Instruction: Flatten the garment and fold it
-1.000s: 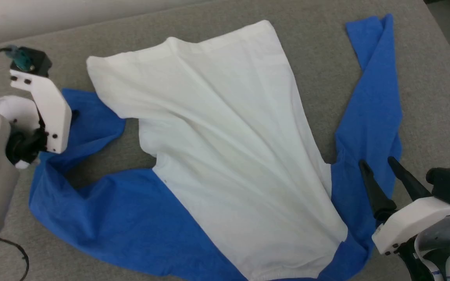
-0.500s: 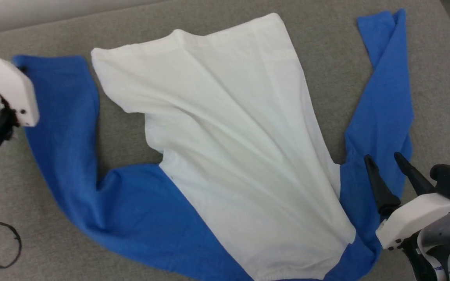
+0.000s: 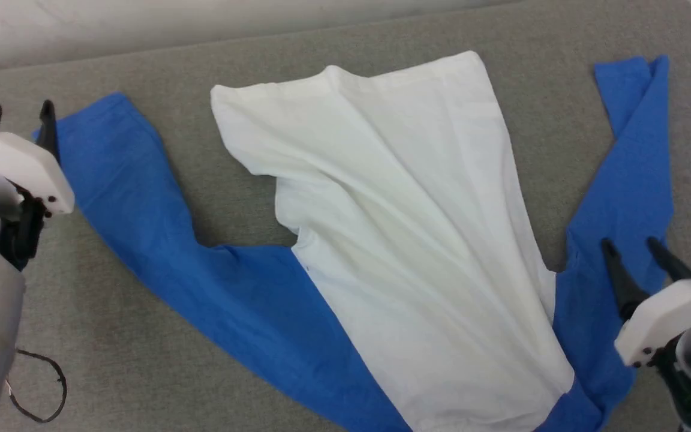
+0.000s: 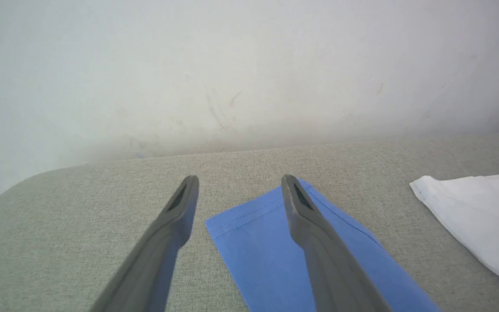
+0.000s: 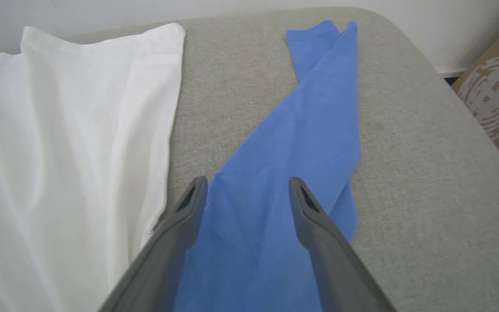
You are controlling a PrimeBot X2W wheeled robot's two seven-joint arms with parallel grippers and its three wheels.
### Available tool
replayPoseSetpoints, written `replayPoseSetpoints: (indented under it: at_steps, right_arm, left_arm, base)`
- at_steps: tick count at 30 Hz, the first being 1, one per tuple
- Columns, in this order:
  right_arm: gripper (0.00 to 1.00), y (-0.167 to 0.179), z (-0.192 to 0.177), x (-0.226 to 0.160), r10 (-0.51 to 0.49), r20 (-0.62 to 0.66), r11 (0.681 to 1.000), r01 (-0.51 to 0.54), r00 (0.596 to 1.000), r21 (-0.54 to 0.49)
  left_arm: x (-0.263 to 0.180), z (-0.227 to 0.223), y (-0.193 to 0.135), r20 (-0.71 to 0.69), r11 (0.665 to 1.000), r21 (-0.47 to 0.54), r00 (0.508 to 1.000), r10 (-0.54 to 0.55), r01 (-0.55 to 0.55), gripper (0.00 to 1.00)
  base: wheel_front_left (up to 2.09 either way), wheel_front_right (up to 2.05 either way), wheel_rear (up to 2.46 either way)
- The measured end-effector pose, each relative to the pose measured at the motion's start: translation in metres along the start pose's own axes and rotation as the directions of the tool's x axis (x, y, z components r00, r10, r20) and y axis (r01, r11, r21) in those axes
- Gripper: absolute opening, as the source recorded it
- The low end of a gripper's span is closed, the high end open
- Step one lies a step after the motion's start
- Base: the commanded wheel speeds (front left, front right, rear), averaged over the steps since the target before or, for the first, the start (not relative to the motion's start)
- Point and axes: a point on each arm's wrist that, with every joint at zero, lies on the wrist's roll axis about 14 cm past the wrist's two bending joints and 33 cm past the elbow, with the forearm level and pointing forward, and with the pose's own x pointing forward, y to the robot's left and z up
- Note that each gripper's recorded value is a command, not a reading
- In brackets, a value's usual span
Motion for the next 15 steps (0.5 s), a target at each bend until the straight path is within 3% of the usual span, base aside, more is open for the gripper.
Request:
replayPoseSetpoints:
  at_steps: [6,15]
  right_arm:
    - [1.0,-0.014,0.01,0.013,-0.034,-0.082,0.998,0.03,0.996,-0.05]
    - [1.0,-0.015,0.01,0.049,-0.052,-0.231,0.999,0.05,0.972,-0.015]
  left_arm:
    - [-0.029,0.016,-0.013,0.152,0.999,-0.017,0.987,-0.045,0.048,1.0]
    - [-0.091,0.03,-0.042,0.304,0.99,-0.043,0.946,-0.112,0.131,1.0]
  base:
    - [0.0,0.0,0.0]
    - [0.0,0.0,0.0]
